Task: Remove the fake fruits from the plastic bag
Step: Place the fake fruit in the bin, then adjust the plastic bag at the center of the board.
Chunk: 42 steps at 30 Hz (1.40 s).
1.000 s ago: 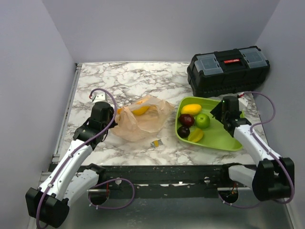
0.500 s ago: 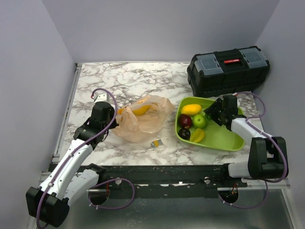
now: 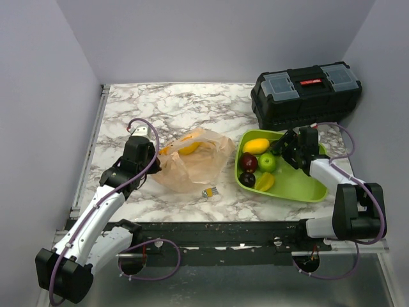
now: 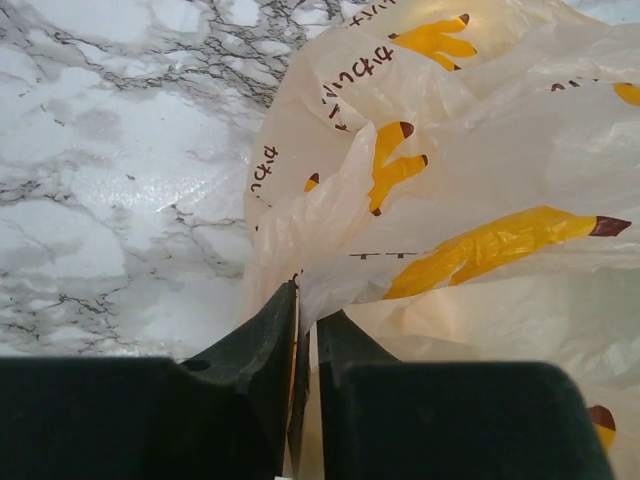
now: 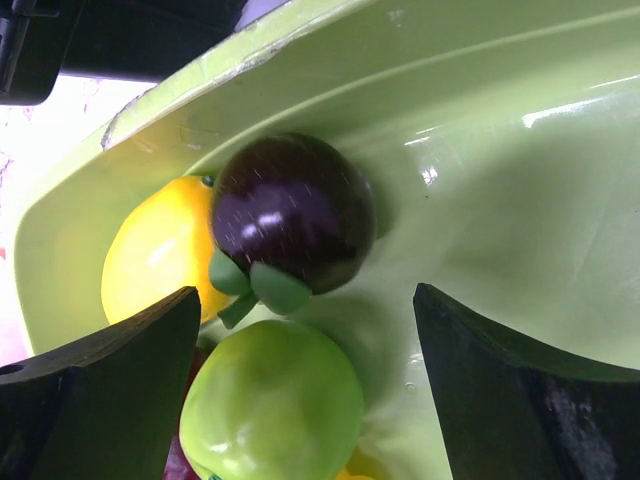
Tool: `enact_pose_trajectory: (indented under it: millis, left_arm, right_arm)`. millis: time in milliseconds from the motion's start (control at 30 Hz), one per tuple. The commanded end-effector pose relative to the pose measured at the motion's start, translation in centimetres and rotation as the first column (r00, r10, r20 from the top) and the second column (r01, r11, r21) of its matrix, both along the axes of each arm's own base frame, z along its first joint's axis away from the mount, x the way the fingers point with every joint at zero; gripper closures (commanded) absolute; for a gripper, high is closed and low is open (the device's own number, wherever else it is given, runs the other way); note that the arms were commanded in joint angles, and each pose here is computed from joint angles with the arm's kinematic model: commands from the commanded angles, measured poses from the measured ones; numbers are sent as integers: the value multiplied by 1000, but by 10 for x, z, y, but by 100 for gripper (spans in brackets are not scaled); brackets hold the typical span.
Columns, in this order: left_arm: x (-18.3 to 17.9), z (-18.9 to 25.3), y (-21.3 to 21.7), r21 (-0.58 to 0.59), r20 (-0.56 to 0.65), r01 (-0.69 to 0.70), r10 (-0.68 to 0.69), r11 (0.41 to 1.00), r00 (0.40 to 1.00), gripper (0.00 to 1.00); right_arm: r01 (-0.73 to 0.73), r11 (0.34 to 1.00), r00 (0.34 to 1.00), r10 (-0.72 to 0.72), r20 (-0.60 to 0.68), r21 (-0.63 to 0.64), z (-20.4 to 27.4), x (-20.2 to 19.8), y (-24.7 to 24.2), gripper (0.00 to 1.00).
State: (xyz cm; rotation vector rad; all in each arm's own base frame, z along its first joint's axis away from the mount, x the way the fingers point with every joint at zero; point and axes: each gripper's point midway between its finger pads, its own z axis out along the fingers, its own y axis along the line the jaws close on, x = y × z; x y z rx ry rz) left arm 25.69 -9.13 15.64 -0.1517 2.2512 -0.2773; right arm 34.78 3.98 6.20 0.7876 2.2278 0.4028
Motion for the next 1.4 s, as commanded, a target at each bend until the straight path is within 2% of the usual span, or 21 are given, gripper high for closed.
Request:
enact_pose_trajectory:
  millis: [0, 300, 467, 567, 700, 833, 967, 1200, 1367]
  left_arm:
    - [0, 12, -10, -32, 14, 61, -61, 998, 998, 82]
    - [-4, 16, -26, -78, 36, 149, -146, 986, 989, 56]
    - [-5, 18, -35, -106, 46, 193, -189, 975, 981, 54]
    - [-6, 20, -41, -123, 54, 226, -221, 966, 974, 56]
    - [-5, 23, -48, -141, 67, 264, -257, 954, 964, 70]
    - [-6, 28, -54, -154, 84, 295, -285, 943, 955, 76]
    - [-8, 32, -56, -160, 106, 316, -302, 935, 947, 78]
    - [-10, 26, -54, -153, 91, 315, -304, 937, 948, 78]
    - [-7, 25, -55, -159, 85, 306, -296, 939, 951, 79]
  right_arm:
    - [-27, 1000, 1000, 27, 6, 1, -2, -3, 3, 10]
    - [-113, 994, 985, 113, 132, -4, 46, -6, 12, 9]
    - [-176, 984, 961, 179, 213, -33, 80, -12, 18, 6]
    - [-286, 957, 919, 286, 272, -39, 104, -15, 38, 6]
    - [-440, 893, 821, 442, 361, -95, 140, -23, 85, 5]
    - [-555, 819, 698, 553, 454, -145, 181, -37, 140, 5]
    - [-621, 763, 584, 603, 543, -179, 225, -54, 178, 5]
    - [-696, 671, 378, 646, 663, -256, 291, -87, 216, 4]
    - [-812, 494, 209, 744, 635, -312, 292, -120, 268, 2]
